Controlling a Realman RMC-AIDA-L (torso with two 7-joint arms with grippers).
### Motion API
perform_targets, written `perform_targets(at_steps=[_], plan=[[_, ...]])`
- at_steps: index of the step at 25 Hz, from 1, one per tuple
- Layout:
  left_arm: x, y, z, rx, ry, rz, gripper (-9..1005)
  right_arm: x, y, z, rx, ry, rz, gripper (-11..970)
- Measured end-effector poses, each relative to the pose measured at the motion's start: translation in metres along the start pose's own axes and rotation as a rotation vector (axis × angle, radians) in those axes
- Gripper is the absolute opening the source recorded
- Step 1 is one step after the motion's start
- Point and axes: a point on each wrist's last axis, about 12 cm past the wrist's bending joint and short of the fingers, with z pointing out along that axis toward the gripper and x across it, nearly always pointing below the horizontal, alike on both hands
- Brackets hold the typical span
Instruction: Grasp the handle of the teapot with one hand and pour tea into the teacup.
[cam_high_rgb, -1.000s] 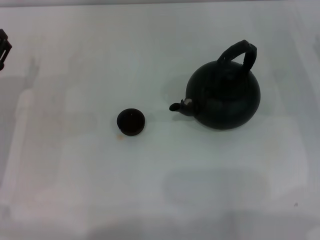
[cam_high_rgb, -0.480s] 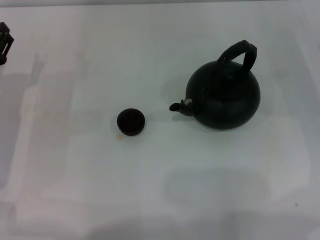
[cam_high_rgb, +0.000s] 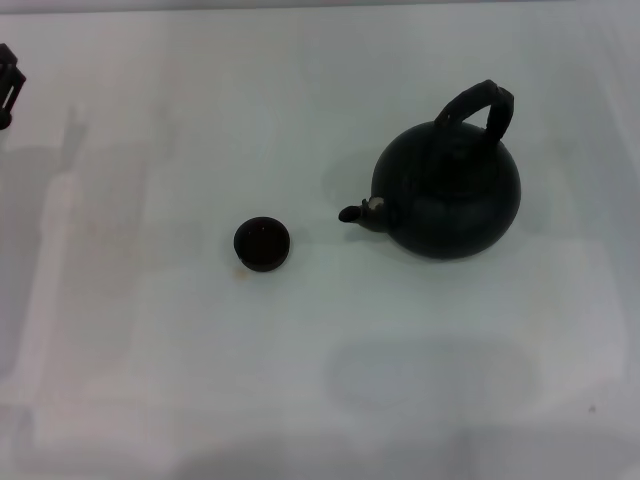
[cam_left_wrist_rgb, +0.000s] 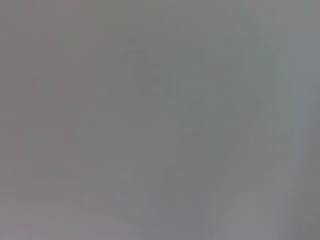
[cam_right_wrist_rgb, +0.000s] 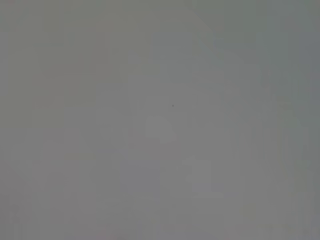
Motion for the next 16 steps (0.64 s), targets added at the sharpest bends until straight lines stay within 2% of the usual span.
perform_targets(at_steps=[16], plan=[[0.006,-0.005,-0.016,0.051,0.006,0.008,861,0.005,0.004,-0.002,-0.010,0.025,0.000,808]])
